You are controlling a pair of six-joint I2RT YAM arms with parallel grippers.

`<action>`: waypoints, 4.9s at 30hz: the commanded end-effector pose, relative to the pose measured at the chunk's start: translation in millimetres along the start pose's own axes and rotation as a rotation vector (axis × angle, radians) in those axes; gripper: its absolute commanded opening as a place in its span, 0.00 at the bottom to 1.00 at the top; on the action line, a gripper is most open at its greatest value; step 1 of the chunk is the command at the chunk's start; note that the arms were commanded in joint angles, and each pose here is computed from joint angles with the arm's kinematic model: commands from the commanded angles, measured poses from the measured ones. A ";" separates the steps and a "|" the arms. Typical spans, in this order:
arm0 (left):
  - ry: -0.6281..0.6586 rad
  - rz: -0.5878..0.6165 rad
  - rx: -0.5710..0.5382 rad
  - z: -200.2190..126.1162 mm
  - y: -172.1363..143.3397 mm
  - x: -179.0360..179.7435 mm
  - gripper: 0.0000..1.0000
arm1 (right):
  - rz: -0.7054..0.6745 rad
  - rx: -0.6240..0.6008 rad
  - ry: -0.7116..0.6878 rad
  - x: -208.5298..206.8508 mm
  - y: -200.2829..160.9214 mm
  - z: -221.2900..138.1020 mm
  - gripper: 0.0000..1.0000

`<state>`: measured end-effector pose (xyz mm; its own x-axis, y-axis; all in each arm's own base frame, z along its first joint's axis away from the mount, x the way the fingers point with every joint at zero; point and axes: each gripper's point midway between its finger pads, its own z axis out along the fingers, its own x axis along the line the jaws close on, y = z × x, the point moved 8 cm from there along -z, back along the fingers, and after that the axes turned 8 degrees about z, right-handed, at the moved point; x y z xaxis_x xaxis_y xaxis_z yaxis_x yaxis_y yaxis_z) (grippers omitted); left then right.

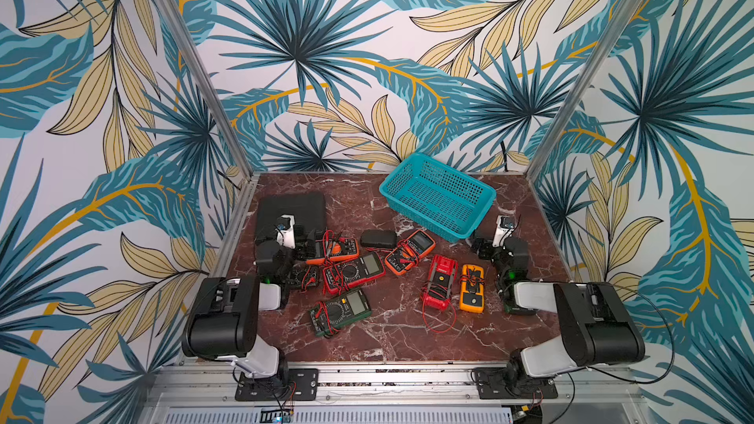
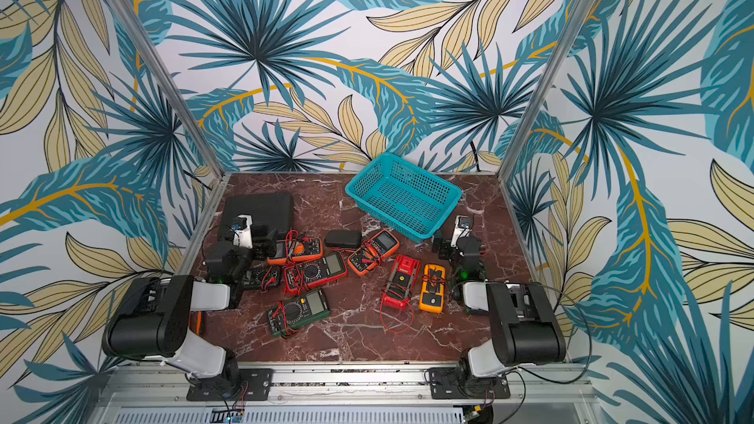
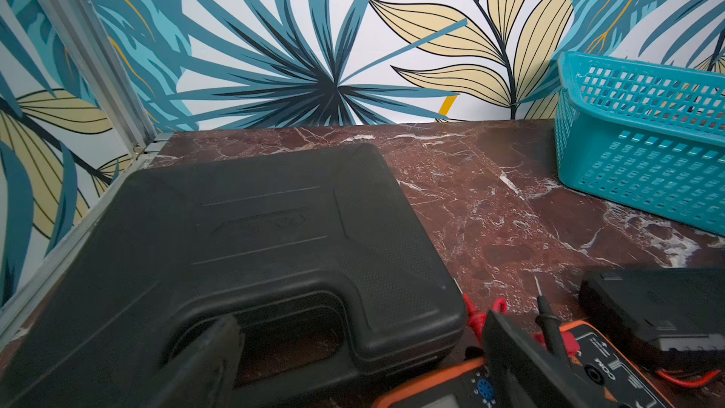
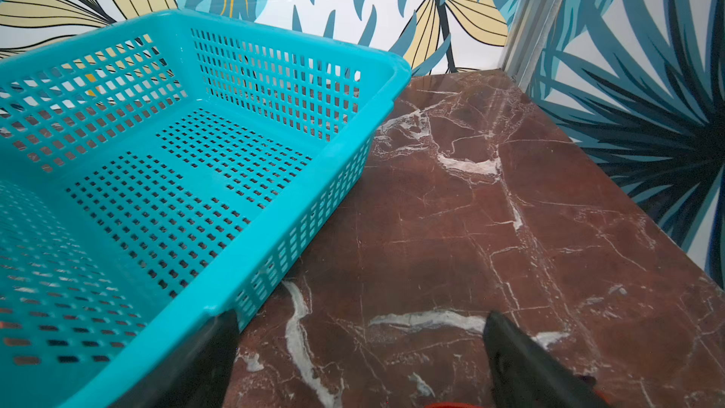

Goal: Put the multimeter into the basket
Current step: Pick up the multimeter from the center of the board.

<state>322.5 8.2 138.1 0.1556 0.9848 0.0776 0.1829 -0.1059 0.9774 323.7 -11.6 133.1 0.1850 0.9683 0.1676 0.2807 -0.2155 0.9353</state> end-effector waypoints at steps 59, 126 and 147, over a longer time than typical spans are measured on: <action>-0.009 -0.069 0.188 -63.0 112.4 -35.8 1.00 | 0.216 0.247 -0.347 -18.2 77.4 -112.6 0.99; -0.417 0.359 0.950 -25.0 0.7 -425.2 1.00 | 0.219 0.513 -0.618 -37.0 42.5 -117.3 1.00; -0.409 0.408 0.767 -56.8 89.3 -392.8 0.00 | 0.237 0.442 -0.536 -32.6 58.0 -134.6 1.00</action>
<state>221.9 -394.7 137.6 0.6604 0.7408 0.1232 0.6681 -0.6545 0.3539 212.0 -40.1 224.0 0.7074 0.7043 0.0593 0.5026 -0.5602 0.6585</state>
